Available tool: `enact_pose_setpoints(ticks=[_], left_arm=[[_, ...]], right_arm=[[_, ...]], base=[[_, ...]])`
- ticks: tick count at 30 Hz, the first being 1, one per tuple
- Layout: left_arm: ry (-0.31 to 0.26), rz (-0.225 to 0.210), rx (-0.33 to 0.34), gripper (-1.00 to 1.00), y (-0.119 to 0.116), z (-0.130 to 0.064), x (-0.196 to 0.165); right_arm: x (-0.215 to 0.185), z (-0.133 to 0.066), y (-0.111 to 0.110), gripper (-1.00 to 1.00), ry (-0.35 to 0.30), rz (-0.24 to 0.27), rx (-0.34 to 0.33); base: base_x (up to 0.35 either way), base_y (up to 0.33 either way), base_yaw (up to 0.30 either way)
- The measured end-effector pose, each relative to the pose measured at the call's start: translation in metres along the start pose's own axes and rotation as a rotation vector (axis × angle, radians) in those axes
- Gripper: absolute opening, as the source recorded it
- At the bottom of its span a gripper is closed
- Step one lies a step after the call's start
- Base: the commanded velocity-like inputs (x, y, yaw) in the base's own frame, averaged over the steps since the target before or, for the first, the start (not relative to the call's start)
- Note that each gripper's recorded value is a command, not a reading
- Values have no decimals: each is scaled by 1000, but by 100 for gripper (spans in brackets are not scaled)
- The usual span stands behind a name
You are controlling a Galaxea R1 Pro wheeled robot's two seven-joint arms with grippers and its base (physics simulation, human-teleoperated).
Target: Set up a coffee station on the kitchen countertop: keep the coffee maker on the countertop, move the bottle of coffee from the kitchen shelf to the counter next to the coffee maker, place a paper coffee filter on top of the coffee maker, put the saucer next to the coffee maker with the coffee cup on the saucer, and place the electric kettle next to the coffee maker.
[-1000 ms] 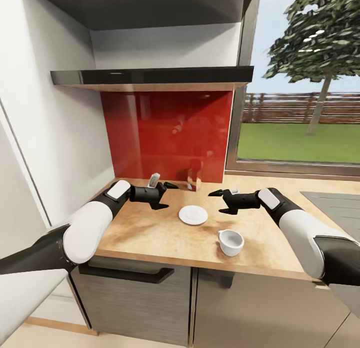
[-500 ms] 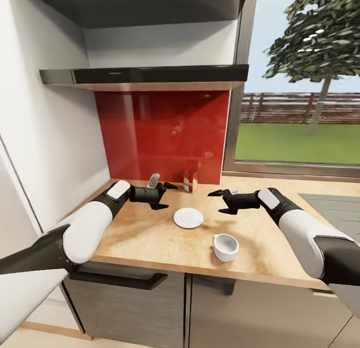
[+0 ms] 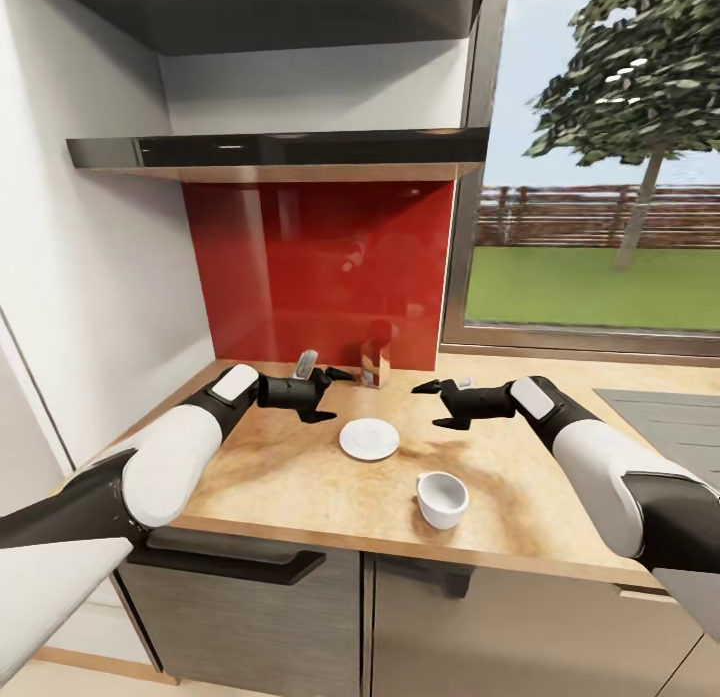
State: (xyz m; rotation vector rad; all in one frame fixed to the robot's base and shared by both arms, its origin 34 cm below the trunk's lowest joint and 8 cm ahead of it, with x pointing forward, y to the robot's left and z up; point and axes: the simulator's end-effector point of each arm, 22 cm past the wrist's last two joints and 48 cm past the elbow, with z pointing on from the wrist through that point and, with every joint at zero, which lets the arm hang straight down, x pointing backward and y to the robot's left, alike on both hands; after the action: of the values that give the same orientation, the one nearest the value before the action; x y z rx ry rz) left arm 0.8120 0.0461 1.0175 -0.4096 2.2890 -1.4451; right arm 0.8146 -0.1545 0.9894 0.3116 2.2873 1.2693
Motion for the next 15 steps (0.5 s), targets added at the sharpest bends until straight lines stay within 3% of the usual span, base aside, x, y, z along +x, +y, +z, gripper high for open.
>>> enact_pose_setpoints(ticks=[5,9,15], left_arm=[[-35,11,99,100,-14,-12,-14],[-34,91,113,100,-11,-22,-18],[-38,157,144,100,-17,-23,-18]], right_arm=[[2,2,2,100,4,-1,-3],[5,6,6,100,11,-3,-8],[8,9,8,100,17,-4,-12]], base=[[0,-1,0],[0,0,0],[0,0,0]])
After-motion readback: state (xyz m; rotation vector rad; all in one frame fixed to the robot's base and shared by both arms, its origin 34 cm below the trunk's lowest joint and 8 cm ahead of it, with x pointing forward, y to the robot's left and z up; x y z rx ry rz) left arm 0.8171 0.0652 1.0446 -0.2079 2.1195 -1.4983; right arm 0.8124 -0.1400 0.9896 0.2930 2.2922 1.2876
